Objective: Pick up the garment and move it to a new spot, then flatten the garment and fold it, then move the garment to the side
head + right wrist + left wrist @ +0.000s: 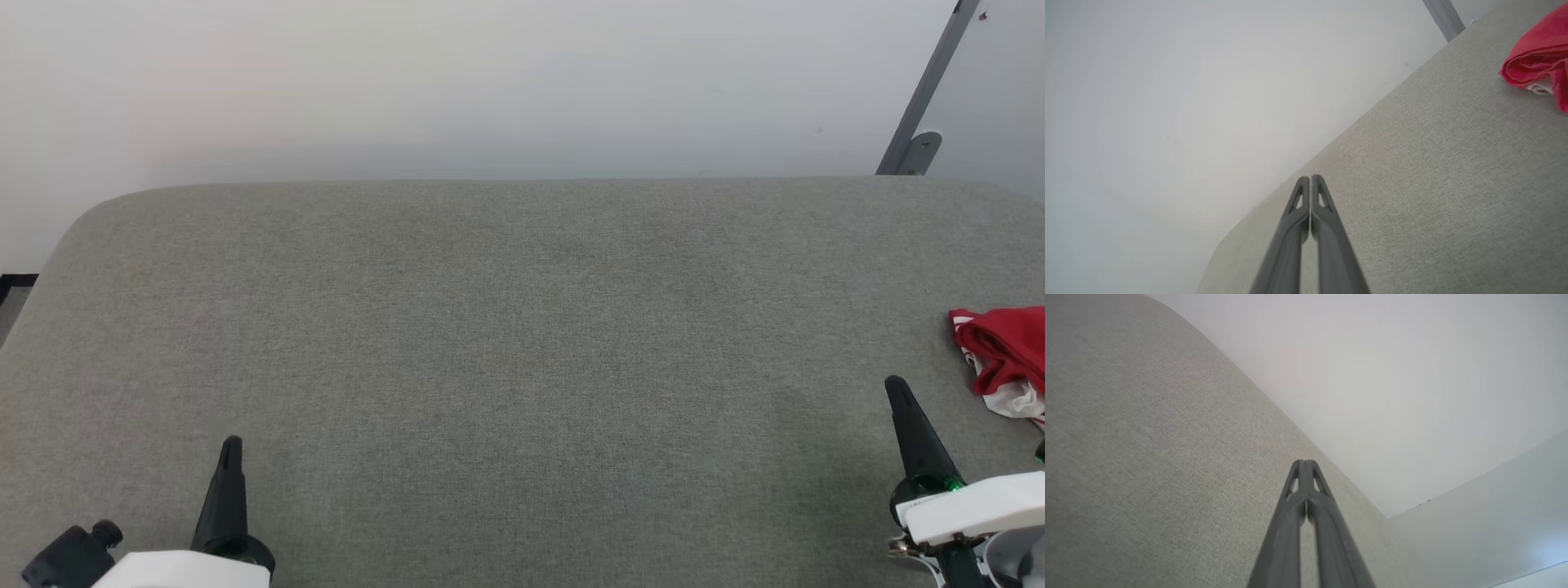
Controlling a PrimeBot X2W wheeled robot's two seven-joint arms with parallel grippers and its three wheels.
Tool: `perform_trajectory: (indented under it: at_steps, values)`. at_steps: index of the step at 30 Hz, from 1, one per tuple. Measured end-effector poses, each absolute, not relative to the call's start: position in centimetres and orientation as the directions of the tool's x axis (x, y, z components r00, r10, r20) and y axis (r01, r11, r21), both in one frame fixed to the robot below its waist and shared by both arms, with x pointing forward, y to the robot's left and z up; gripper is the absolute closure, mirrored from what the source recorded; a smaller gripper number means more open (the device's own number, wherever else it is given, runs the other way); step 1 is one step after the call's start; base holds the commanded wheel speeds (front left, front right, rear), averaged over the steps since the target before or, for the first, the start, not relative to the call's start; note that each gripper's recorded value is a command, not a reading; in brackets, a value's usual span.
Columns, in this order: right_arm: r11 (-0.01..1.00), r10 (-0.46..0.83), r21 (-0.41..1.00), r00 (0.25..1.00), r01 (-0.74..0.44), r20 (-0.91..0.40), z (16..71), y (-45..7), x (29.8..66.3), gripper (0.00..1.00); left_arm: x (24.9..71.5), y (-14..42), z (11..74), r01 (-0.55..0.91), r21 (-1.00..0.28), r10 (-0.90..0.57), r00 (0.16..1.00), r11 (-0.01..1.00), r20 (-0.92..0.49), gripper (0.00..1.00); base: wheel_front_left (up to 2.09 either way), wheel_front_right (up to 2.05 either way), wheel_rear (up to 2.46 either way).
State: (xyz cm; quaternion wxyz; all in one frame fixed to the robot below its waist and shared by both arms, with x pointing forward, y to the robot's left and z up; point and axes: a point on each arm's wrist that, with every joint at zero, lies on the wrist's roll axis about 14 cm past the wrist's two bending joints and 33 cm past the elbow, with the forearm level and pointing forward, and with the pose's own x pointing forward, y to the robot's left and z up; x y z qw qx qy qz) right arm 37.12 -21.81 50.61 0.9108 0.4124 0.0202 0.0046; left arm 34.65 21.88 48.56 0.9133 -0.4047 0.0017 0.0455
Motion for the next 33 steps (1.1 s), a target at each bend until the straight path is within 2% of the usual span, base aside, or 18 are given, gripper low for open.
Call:
perform_trajectory:
  at_steps: [33]
  values:
    - [0.353, 0.008, 0.935, 0.999, 0.026, -0.031, 50.3, -21.1, 37.9, 1.00, 36.8, 21.1, 49.2, -0.058, -0.931, 0.049, 0.998, 0.361, -0.043, 1.00, 0.00, 0.00, 0.00]
